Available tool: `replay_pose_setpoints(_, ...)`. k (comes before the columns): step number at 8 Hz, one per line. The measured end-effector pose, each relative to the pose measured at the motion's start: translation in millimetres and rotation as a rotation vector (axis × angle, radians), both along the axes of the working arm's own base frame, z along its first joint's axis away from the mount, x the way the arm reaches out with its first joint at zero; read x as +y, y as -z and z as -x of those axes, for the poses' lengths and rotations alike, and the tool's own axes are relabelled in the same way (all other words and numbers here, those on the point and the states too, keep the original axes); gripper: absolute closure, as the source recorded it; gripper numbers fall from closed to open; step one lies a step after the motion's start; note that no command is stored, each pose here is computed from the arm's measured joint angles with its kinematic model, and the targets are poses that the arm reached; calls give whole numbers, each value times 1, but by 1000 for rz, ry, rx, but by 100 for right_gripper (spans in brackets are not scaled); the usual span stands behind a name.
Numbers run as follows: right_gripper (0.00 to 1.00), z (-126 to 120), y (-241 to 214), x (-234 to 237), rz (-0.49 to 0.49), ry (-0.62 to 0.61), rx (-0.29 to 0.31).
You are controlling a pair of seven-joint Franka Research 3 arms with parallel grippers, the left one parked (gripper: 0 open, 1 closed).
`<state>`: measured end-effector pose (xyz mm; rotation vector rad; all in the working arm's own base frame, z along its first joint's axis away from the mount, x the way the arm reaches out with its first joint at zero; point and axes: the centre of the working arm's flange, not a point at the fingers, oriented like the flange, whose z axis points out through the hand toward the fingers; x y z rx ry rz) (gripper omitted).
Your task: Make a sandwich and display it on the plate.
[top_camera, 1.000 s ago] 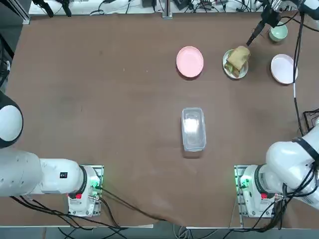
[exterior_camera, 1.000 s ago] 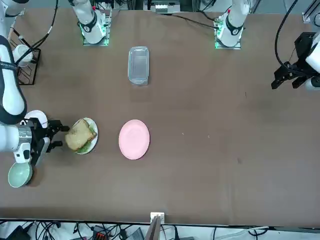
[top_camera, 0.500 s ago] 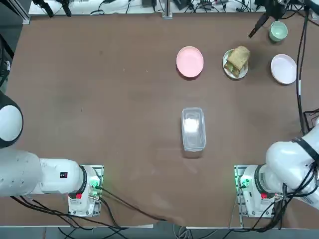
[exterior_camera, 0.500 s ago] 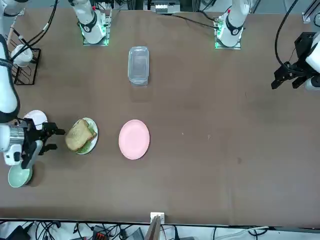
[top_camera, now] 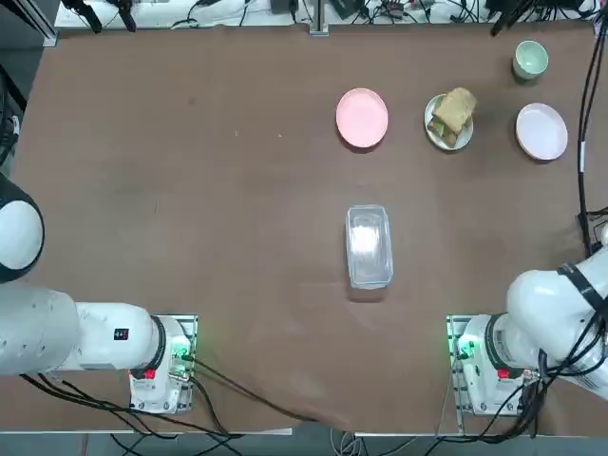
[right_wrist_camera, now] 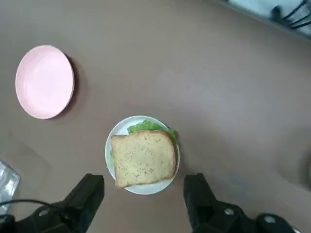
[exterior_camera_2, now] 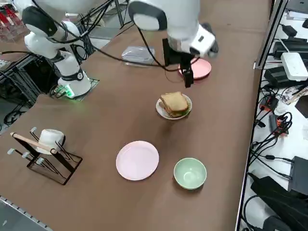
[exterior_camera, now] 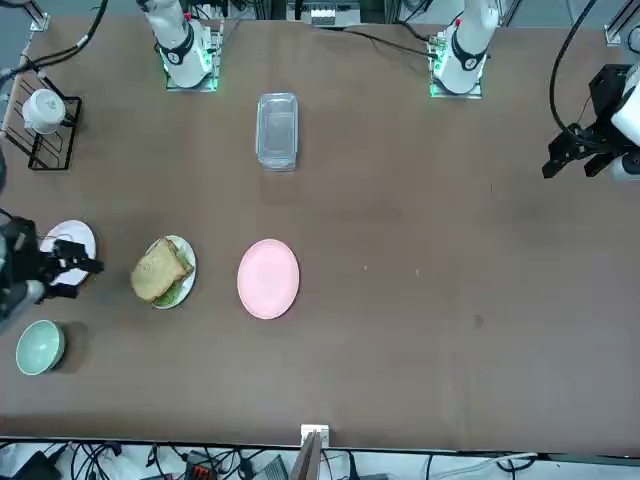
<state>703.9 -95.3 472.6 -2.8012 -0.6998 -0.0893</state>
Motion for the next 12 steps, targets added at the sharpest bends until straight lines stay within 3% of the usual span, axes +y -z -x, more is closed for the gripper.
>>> replay_pose_setpoints(2, 0, 18, -67, 6, 69, 116, -44)
replay_pose_setpoints(4, 0, 41, -110, 25, 129, 233, -38)
replay_pose_setpoints(8, 0, 68, -131, 59, 245, 367, -2)
replay_pose_setpoints(12, 0, 85, -138, 63, 260, 441, 28)
